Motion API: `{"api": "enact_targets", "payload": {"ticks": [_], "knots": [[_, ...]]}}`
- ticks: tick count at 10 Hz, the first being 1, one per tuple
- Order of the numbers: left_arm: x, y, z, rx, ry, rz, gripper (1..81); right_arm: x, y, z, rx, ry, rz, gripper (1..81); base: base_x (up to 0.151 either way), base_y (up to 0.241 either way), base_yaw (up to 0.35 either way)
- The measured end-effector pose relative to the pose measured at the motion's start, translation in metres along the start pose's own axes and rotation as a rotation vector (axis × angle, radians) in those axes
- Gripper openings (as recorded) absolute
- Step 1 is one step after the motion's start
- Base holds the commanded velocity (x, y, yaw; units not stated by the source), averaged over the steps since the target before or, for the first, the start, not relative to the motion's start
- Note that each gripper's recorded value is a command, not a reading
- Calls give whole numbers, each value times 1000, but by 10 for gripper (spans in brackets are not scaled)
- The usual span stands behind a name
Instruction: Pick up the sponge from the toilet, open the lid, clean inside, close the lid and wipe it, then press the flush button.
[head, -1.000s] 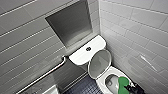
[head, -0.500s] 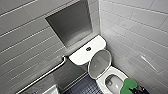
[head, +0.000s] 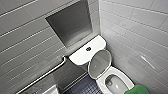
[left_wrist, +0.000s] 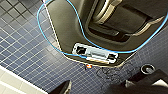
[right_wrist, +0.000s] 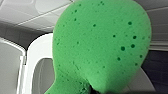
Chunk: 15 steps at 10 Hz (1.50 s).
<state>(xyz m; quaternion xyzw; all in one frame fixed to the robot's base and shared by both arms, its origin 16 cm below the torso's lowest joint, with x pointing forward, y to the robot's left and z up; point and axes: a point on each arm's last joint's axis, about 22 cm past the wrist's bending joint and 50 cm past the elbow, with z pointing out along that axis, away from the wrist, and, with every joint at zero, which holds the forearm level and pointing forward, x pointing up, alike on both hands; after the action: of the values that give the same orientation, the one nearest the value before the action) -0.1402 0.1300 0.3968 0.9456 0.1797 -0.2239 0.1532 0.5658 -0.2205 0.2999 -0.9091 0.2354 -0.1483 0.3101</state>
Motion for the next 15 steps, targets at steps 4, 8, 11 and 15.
{"api": "enact_targets", "payload": {"ticks": [4, 8, 11, 15], "knots": [[2, 11, 3, -14, 2, 9, 811, -53, 41, -43, -20, 10, 53, 10, 0, 0, 0], [2, 15, 4, -18, 3, 25, 811, -132, 53, -83, -47, -111, 127, 10, 0, 0, 0], [3, 15, 4, -18, 5, 30, 811, -115, 14, -88, 21, -131, 92, 10, 0, 0, 0], [3, 19, 5, -23, 6, 35, 811, -85, -81, -46, 146, -170, 5, 10, 0, 0, 0]]}}
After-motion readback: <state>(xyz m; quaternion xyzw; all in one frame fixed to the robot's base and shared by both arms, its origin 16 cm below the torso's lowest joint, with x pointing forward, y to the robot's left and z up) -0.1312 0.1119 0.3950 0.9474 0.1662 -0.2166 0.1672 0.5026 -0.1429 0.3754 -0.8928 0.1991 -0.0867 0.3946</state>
